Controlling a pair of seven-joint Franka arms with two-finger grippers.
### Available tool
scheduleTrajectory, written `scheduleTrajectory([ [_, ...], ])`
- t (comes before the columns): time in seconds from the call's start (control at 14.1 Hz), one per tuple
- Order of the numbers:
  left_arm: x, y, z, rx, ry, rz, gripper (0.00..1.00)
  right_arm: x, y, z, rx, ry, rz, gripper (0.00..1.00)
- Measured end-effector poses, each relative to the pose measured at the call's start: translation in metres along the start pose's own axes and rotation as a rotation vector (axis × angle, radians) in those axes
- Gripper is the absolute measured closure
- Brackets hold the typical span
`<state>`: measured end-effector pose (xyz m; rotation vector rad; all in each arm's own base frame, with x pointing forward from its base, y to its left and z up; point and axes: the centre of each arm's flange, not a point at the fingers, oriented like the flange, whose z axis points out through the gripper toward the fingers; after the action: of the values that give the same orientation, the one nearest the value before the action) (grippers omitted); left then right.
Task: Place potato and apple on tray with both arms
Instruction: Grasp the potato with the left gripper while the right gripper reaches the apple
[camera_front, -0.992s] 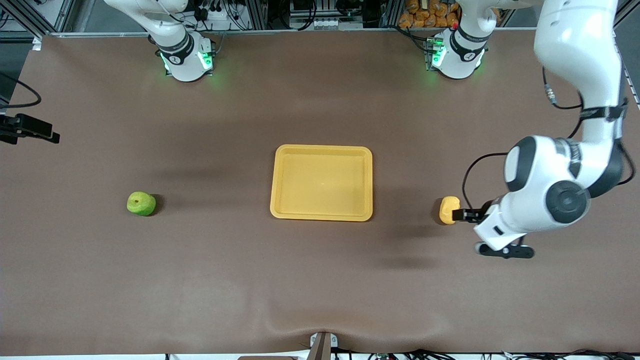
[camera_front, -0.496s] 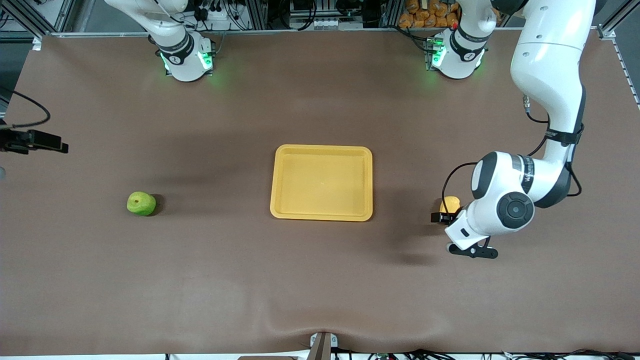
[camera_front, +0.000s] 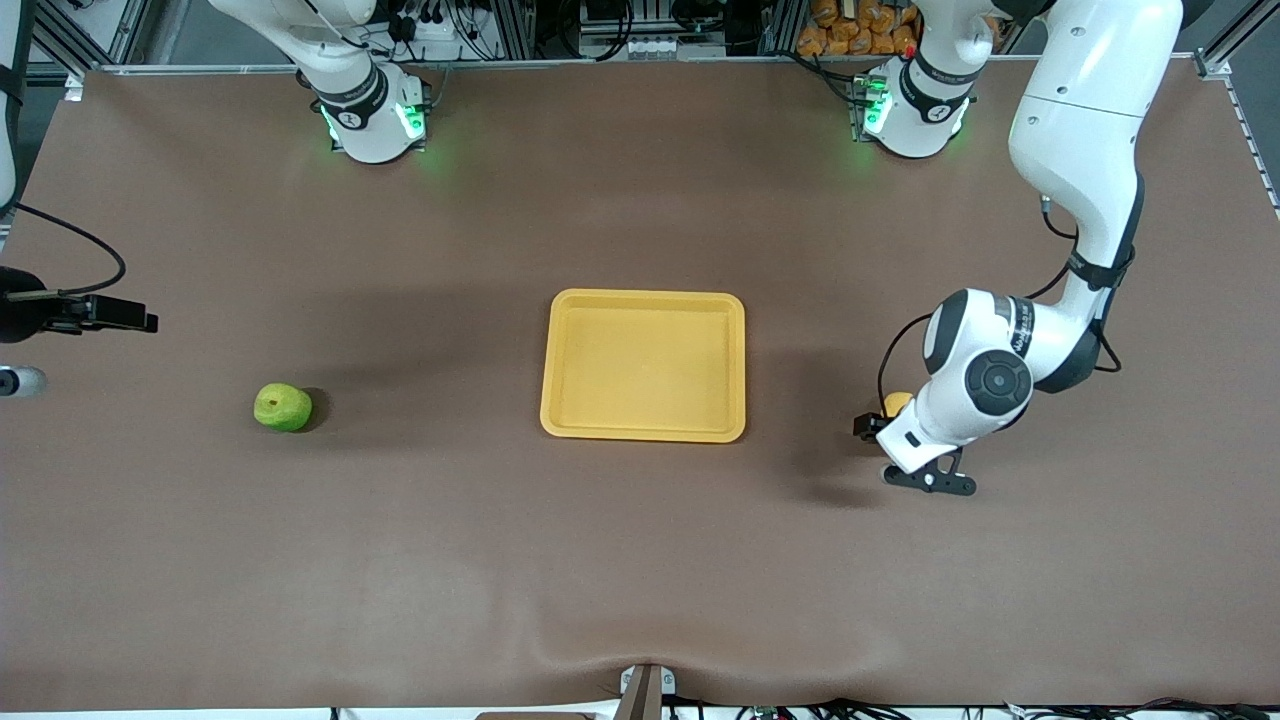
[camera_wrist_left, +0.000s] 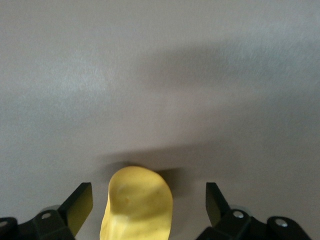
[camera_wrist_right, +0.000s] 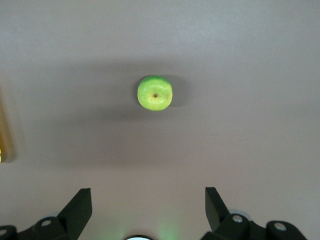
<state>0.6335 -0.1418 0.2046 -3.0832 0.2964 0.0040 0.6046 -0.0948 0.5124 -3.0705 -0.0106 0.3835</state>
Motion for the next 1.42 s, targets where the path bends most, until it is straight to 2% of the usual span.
scheduleTrajectory([
  [0.42, -0.018, 0.001, 0.01, 0.005, -0.018, 0.012, 0.0, 0.028, 0.002, 0.063, 0.013, -0.078, -0.002, 0.0],
  [0.57, -0.018, 0.002, 0.011, 0.003, -0.006, 0.012, 0.0, 0.033, 0.003, 0.087, 0.018, -0.108, 0.0, 0.0],
  [0.71, -0.018, 0.002, 0.012, 0.0, 0.015, 0.012, 0.0, 0.042, 0.004, 0.105, 0.017, -0.11, -0.001, 0.0],
  [0.78, -0.019, 0.001, 0.013, -0.002, 0.023, 0.011, 0.06, 0.044, 0.004, 0.11, 0.018, -0.113, -0.002, 0.0],
  [0.99, -0.019, -0.006, 0.015, -0.003, 0.031, 0.003, 0.41, 0.052, 0.004, 0.129, 0.019, -0.128, -0.003, 0.0],
  [1.06, -0.019, -0.007, 0.014, -0.003, 0.033, 0.001, 0.47, 0.059, 0.006, 0.141, 0.019, -0.127, -0.002, 0.0],
  [1.2, -0.019, -0.008, 0.014, -0.003, 0.037, 0.001, 0.48, 0.078, 0.013, 0.178, 0.012, -0.1, 0.005, 0.0],
  [1.42, -0.016, -0.008, 0.009, -0.004, 0.053, -0.008, 0.48, 0.088, 0.018, 0.218, 0.015, -0.134, 0.011, 0.0],
])
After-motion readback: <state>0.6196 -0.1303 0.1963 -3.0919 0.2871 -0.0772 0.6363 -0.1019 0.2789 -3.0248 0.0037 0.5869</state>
